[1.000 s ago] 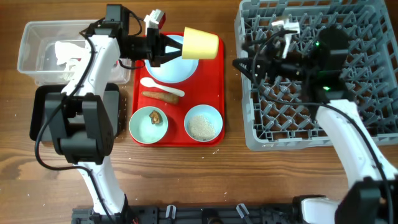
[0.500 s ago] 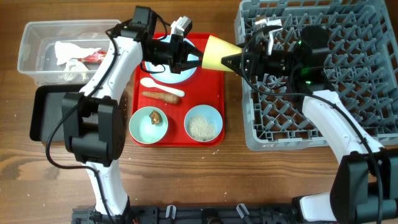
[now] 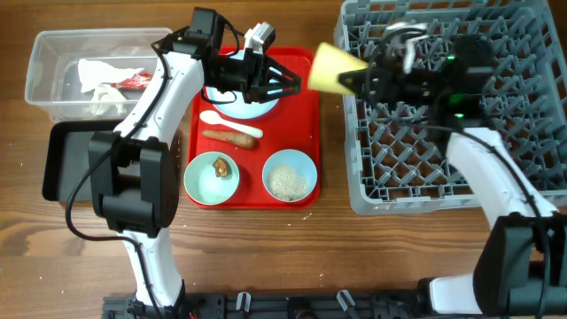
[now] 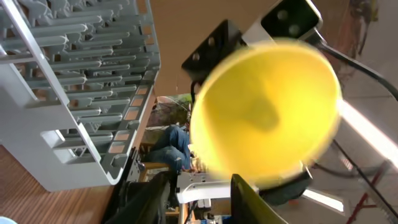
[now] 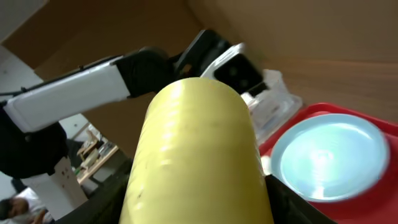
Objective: Sort waste into correct bins and load items into the dishwasher rack
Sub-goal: 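Place the yellow cup into the dishwasher rack with the right gripper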
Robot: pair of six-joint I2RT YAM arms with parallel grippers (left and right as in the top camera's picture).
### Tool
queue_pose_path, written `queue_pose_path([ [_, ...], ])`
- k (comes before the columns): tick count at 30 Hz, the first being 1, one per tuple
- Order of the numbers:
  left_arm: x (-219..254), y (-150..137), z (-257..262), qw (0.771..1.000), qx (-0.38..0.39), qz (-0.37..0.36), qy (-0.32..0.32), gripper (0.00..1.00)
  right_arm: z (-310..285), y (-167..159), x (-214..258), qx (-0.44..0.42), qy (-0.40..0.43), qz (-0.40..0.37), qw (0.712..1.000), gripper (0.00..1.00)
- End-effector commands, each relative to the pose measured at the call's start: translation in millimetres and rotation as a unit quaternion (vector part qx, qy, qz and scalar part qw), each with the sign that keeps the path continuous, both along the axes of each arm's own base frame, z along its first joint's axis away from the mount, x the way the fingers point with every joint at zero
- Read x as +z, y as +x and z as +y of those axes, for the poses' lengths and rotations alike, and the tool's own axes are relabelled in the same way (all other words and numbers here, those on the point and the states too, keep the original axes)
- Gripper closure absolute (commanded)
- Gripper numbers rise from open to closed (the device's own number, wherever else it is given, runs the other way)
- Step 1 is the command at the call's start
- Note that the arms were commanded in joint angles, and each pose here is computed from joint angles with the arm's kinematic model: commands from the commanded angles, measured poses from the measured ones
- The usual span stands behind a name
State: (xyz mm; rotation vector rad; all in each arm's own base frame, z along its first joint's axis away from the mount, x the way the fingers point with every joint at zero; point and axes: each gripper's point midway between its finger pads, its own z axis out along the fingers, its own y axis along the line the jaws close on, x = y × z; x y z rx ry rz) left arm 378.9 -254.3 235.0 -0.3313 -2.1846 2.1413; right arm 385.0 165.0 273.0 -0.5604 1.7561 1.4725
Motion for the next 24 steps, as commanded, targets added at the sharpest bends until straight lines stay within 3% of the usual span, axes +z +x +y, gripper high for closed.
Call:
queue_pose_path([
  [1,4.9,2.1,-2.1,0.998,0.008,-0.047,0.028,0.64,-31.8,0.9,3.9,0.0,0.013,0.015,1.0,0.64],
  [5,-31.1,20.1,2.9,0.986,0.044,-0.083,0.135,0.59,-52.6,3.7,6.1,-0.023,0.02,0.037,0.999,0.65],
  [8,-58.3,32.0,12.0,0.968,0.07,-0.1,0.22,0.54,-53.7,6.0,5.7,-0.033,0.019,0.041,0.998,0.66],
  [10,-78.8,42.9,25.6,0.946,0.094,-0.114,0.29,0.53,-60.1,21.1,-9.3,-0.088,0.004,0.062,0.994,0.67],
  [15,-93.8,51.6,38.9,0.923,0.112,-0.124,0.346,0.52,-76.7,38.4,-44.7,-0.184,-0.051,0.105,0.976,0.68],
  [20,-111.1,63.3,60.6,0.886,0.137,-0.138,0.421,0.5,-108.8,26.7,-41.7,-0.301,-0.15,0.123,0.934,0.68],
  [24,-119.1,69.5,74.4,0.862,0.15,-0.146,0.461,0.49,-135.0,-12.2,-22.6,-0.37,-0.26,0.157,0.878,0.66],
])
